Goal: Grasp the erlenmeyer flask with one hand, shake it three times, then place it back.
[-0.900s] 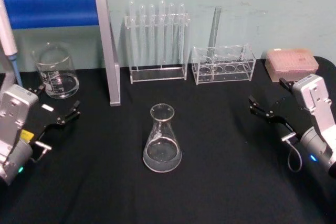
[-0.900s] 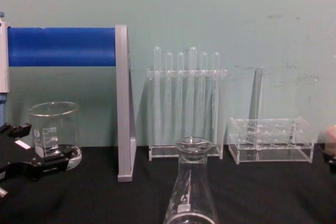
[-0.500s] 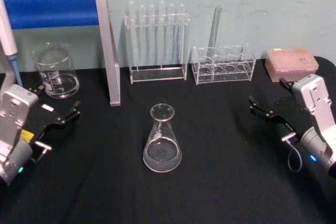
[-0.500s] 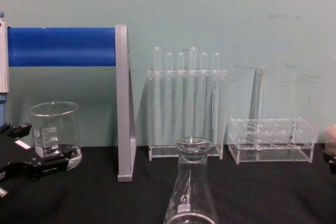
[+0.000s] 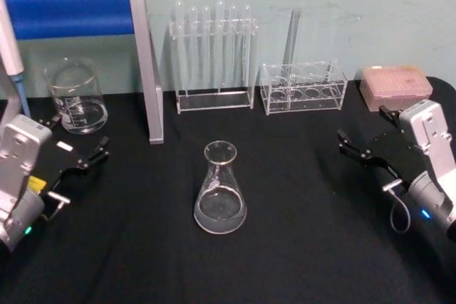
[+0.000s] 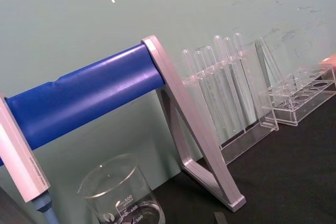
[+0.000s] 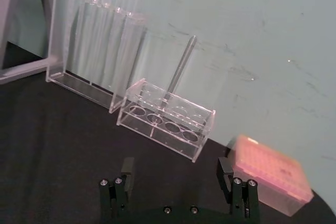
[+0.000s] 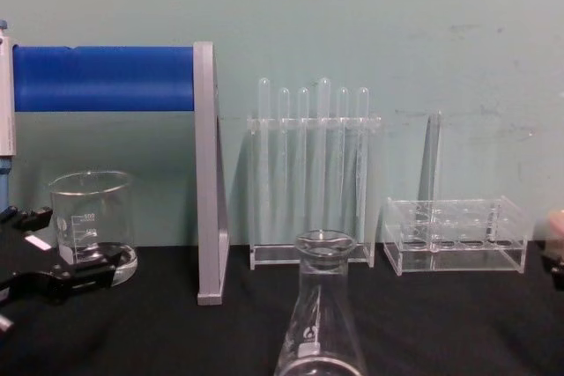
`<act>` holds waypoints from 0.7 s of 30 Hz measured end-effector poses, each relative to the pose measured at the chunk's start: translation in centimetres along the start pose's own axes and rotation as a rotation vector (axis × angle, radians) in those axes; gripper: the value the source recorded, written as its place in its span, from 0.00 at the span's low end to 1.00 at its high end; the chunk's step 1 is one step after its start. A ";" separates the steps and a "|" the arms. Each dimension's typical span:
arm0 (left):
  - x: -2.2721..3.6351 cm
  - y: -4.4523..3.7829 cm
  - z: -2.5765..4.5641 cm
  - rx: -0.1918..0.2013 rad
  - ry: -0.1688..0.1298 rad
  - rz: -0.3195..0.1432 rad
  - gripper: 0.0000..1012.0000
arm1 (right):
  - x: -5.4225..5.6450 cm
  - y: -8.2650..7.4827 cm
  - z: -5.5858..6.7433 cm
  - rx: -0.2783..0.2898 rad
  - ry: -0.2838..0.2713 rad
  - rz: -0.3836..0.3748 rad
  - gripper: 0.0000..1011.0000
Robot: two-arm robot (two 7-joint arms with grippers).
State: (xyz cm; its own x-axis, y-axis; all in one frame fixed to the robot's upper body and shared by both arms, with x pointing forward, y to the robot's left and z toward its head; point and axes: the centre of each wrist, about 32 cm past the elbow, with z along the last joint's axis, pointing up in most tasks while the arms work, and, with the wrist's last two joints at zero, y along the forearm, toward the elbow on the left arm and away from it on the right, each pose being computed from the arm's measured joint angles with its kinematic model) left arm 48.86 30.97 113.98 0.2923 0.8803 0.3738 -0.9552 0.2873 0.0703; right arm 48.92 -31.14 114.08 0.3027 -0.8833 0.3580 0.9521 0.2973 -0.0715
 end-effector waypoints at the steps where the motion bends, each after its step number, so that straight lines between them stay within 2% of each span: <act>1: 0.00 0.00 0.00 0.000 0.000 0.000 0.99 | 0.1 0.0 0.0 0.000 0.007 0.006 0.99; 9: 0.00 0.00 0.00 0.000 0.000 0.000 0.99 | 0.5 -0.5 0.5 0.021 0.094 0.103 0.99; 12: 0.00 0.00 0.00 0.000 0.000 0.000 0.99 | 0.6 -0.8 0.7 0.028 0.137 0.163 0.99; 14: 0.00 0.00 0.00 0.000 0.000 0.000 0.99 | 0.7 -1.0 0.9 0.038 0.170 0.229 0.99; 21: 0.00 0.00 0.00 0.000 0.000 0.000 0.99 | 0.3 -1.3 1.4 0.058 0.205 0.330 0.99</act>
State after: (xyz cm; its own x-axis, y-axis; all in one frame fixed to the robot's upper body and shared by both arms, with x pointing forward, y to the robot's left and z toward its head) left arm 48.86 30.97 113.98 0.2923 0.8803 0.3737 -0.9552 0.2873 0.0704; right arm 47.73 -31.24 115.56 0.6001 -0.7891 0.1309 0.7999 0.5922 -0.0972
